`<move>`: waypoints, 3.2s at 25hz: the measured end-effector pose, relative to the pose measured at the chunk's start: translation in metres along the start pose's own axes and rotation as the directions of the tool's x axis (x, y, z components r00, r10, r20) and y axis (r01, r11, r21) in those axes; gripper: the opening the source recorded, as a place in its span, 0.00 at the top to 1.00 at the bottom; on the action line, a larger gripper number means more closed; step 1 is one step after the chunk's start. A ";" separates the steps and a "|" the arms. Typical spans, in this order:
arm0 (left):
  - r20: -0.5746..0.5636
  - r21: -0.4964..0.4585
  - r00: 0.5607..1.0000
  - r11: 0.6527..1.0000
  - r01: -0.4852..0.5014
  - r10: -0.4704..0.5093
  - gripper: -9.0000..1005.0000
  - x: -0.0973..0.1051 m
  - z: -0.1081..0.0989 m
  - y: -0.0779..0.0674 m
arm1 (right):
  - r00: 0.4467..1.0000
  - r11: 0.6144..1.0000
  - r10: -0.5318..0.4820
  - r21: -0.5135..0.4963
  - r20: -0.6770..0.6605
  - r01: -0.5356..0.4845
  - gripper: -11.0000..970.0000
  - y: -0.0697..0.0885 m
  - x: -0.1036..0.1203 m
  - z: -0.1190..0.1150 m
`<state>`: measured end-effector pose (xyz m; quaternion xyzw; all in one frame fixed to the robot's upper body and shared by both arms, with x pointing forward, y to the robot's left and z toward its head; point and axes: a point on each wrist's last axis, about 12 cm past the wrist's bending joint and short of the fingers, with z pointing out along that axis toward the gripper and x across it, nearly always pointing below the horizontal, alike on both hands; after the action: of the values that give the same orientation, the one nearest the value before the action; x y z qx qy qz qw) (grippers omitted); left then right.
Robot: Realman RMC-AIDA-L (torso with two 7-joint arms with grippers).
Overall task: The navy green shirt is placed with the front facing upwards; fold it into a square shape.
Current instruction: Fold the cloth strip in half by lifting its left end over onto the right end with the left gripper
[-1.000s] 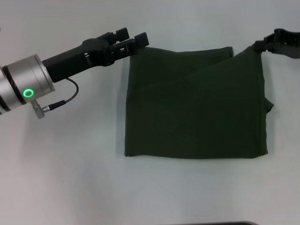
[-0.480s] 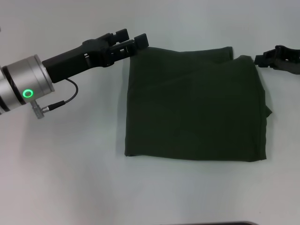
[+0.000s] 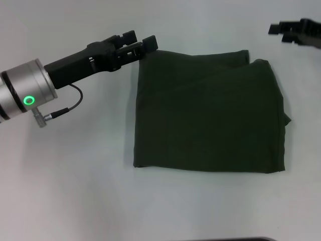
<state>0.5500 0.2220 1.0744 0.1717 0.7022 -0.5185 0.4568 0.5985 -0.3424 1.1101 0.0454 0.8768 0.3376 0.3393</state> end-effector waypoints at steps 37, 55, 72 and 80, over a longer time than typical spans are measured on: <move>0.154 -0.352 0.984 0.936 -0.025 0.084 0.06 -0.016 -0.055 0.037 | 0.854 0.884 -0.467 -0.104 -0.230 0.455 0.23 0.096 0.013 0.102; 0.156 -0.347 0.985 0.938 -0.019 0.077 0.06 -0.014 -0.055 0.037 | 0.840 0.874 -0.484 -0.108 -0.245 0.473 0.31 0.096 0.022 0.110; 0.160 -0.352 0.985 0.936 -0.012 0.073 0.06 -0.014 -0.055 0.038 | 0.837 0.879 -0.476 -0.109 -0.269 0.465 0.56 0.097 0.021 0.111; 0.158 -0.352 0.985 0.936 -0.013 0.074 0.06 -0.014 -0.054 0.037 | 0.838 0.878 -0.478 -0.108 -0.262 0.467 0.93 0.098 0.020 0.112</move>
<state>0.5591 0.2877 1.0666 0.0586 0.7378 -0.3878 0.5494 0.6386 -0.1978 1.0992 -0.2273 0.8929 0.2639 0.2852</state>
